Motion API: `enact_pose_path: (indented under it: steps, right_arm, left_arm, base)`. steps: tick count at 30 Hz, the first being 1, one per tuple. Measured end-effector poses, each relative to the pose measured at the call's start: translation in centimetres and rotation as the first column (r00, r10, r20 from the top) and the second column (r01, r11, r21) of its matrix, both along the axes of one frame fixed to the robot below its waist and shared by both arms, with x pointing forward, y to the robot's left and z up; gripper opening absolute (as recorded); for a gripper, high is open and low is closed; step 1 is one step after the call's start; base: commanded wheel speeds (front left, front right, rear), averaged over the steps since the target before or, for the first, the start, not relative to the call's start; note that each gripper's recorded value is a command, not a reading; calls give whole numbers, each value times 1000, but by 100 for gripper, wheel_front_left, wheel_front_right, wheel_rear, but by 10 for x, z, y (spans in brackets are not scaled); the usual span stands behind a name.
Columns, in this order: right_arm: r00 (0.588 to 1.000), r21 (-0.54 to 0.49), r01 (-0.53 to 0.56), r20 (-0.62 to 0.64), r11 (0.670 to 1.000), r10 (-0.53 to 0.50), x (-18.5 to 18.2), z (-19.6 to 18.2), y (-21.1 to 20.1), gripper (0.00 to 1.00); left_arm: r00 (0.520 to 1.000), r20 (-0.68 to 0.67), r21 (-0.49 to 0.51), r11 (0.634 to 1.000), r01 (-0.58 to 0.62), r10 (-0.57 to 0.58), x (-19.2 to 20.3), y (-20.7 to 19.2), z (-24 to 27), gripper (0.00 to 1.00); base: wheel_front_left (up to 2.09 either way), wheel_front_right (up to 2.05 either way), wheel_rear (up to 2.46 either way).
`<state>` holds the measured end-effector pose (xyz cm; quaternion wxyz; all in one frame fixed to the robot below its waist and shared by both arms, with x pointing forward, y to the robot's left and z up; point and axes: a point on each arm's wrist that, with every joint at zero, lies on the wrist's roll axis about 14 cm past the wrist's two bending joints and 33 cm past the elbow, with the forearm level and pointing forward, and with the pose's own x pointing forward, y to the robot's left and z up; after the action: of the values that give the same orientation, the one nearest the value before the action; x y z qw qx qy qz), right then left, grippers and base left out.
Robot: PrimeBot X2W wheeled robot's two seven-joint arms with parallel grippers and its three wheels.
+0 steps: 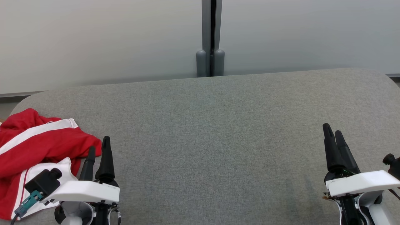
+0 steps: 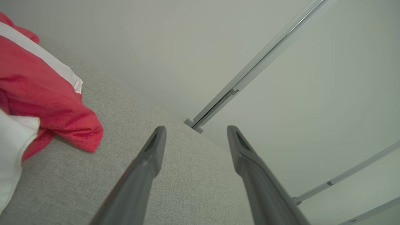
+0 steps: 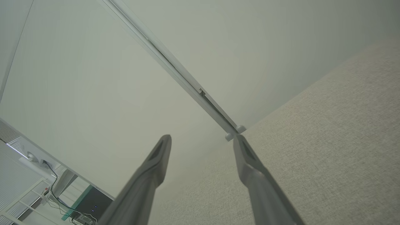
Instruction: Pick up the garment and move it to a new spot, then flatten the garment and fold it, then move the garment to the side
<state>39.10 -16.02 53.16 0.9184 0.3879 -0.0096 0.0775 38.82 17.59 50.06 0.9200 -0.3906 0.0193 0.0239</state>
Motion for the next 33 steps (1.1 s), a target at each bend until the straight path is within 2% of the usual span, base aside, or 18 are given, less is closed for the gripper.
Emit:
enact_pose_path:
  steps: [13,33]
  right_arm:
    - [1000,-173,21,23,985,-18,2,-4,-4,100]
    - [994,-369,37,105,929,2,6,6,2,100]
  left_arm:
    - [1000,10,177,984,9,-11,0,-6,1,100]
    - [997,65,378,926,9,-36,5,-16,13,100]
  base:
    - [0,0,0]
    - [0,0,0]
